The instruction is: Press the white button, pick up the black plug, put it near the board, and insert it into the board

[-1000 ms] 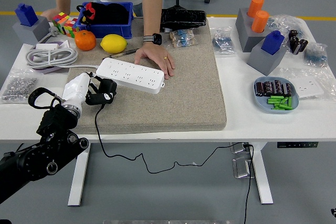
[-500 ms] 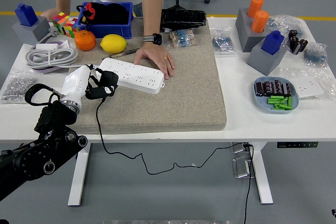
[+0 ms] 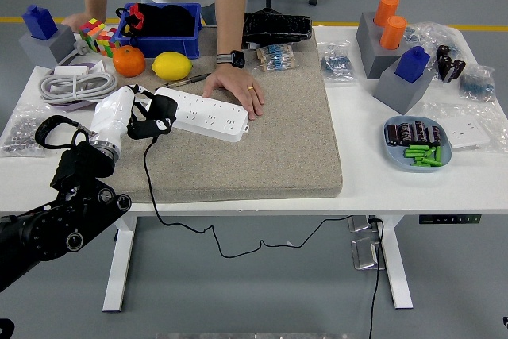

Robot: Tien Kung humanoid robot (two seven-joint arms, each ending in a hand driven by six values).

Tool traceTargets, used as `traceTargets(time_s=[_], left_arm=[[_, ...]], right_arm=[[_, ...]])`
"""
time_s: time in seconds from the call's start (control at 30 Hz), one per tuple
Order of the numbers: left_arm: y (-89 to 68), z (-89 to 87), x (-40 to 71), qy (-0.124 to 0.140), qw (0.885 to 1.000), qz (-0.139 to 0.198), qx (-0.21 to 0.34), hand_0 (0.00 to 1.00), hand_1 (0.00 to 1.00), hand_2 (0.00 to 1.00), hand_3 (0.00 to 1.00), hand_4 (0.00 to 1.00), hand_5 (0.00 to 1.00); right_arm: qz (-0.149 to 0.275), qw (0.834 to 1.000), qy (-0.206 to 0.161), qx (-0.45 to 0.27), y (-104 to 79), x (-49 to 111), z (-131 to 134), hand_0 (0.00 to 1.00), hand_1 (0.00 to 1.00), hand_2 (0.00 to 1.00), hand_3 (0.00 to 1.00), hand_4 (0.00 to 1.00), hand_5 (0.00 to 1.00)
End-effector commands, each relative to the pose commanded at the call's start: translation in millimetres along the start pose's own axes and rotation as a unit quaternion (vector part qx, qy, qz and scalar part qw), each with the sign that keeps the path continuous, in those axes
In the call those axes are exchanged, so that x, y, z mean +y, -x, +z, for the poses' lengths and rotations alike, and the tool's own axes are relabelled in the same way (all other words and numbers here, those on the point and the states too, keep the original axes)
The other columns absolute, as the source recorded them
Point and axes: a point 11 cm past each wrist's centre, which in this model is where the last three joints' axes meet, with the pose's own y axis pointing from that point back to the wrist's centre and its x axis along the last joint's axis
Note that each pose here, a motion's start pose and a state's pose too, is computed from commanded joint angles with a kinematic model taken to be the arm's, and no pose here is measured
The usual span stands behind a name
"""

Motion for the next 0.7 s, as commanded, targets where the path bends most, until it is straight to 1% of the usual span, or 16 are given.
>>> traceTargets(time_s=[0.23,0.37,0.7], left_arm=[[2.1,7.1,-7.3,0.006,1.000,-0.004,-0.014,0.334,0.258,0.266,0.510,0.661,0.002],[5.2,11.9,-10.1,0.013,0.999,-0.009,-0.029,0.333,0.259,0.266,0.510,0.664,0.002],[8.4,10.6,-16.8,0.011,0.999,-0.016,-0.050,0.333,0.260,0.267,0.514,0.669,0.002]], right_arm=[[0.001,1.000,-0.001,-0.001,-1.1,-0.1,-0.7,0.688,0.581,0.566,0.579,0.677,0.232],[0.001,1.000,-0.001,-0.001,-1.4,0.0,-0.5,0.688,0.581,0.566,0.579,0.677,0.231],[0.000,1.000,0.000,-0.003,-0.9,0.1,0.4,0.688,0.581,0.565,0.579,0.677,0.230]])
